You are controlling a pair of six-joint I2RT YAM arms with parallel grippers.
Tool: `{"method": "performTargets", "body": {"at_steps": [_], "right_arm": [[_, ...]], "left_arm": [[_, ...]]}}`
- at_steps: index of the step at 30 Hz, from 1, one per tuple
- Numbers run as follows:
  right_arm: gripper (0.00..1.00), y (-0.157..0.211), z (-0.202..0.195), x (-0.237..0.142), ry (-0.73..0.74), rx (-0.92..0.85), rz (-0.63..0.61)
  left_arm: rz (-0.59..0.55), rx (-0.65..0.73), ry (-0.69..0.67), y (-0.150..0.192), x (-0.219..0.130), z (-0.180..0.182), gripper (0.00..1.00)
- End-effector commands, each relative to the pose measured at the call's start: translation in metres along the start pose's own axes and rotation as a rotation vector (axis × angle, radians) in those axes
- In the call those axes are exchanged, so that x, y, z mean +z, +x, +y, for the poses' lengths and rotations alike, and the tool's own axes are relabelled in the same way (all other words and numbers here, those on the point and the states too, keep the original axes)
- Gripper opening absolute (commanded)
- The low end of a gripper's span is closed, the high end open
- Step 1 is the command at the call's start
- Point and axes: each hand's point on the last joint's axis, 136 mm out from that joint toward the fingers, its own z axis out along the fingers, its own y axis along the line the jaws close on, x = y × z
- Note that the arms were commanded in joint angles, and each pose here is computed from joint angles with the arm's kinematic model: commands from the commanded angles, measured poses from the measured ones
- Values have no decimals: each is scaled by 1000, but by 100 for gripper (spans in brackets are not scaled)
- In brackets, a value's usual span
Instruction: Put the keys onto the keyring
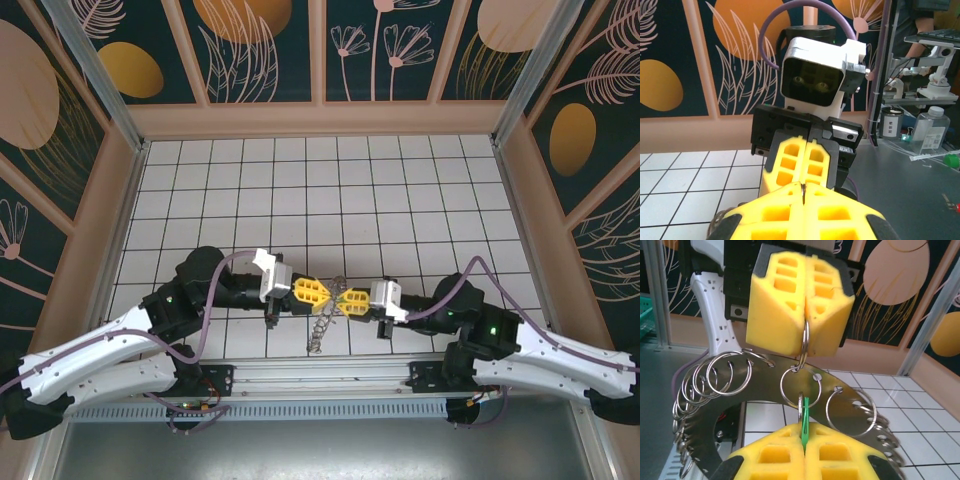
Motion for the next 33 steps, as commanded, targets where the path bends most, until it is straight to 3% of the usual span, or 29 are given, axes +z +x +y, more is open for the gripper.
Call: {"method": "performTargets", "body": {"at_steps": [1, 14, 23, 27, 29, 33], "right_arm": [[0, -13, -13, -9, 78, -25, -22], [0, -14, -35, 4, 164, -28, 69], [0, 9, -55, 28, 243, -26, 225], [0, 29, -83, 31, 331, 33, 337], [0, 40, -98, 29, 363, 79, 375], [0, 52, -124, 25, 400, 155, 401]], "left_arm": [[-26, 44, -39, -9, -3, 4, 0], [88, 6, -134, 33, 2, 26, 0], [64, -21, -305, 46, -19, 45, 41], [81, -65, -566, 62, -43, 82, 56], [91, -89, -698, 73, -59, 98, 97], [84, -125, -800, 84, -77, 107, 99]]}}
